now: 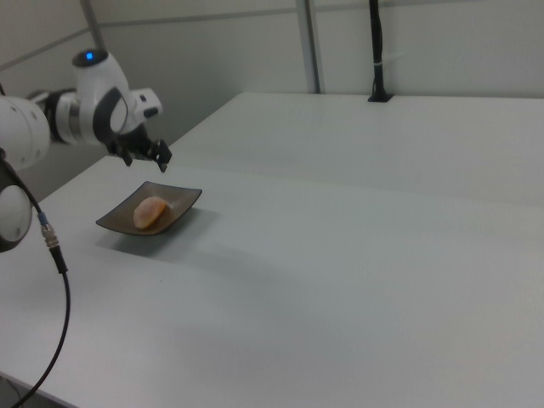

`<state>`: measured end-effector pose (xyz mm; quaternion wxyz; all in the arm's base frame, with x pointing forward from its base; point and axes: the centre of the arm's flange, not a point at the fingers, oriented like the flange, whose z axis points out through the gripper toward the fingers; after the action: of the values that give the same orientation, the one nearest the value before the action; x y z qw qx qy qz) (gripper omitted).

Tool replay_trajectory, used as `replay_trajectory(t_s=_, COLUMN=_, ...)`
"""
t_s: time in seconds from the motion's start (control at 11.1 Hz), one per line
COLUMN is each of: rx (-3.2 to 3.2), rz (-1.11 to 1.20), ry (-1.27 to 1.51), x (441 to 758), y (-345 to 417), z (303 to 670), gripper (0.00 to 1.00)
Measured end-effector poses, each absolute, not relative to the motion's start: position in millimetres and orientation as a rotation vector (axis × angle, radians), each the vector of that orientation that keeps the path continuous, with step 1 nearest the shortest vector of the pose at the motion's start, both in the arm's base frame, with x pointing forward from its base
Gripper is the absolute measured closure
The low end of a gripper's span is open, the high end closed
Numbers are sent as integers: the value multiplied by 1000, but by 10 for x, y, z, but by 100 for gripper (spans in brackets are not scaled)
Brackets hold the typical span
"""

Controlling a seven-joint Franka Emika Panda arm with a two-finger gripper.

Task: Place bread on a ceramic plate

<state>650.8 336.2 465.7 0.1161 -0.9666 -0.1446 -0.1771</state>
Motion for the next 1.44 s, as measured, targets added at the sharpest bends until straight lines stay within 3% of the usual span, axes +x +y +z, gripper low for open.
replay_trajectory(t_s=0.36, rx=-2916, rz=-404, ry=-281, x=6218, y=2566, z=5719, gripper=0)
replay_trajectory(t_s=0.72, rx=-3000, rz=-290, ry=-108, x=5777, y=1610, z=6506, gripper=0)
replay_trajectory(t_s=0.99, rx=-3036, rz=-190, ry=18, x=5499, y=1032, z=6704, gripper=0)
replay_trajectory(t_s=1.44, rx=-3059, rz=-30, ry=62, x=5177, y=830, z=6446, gripper=0)
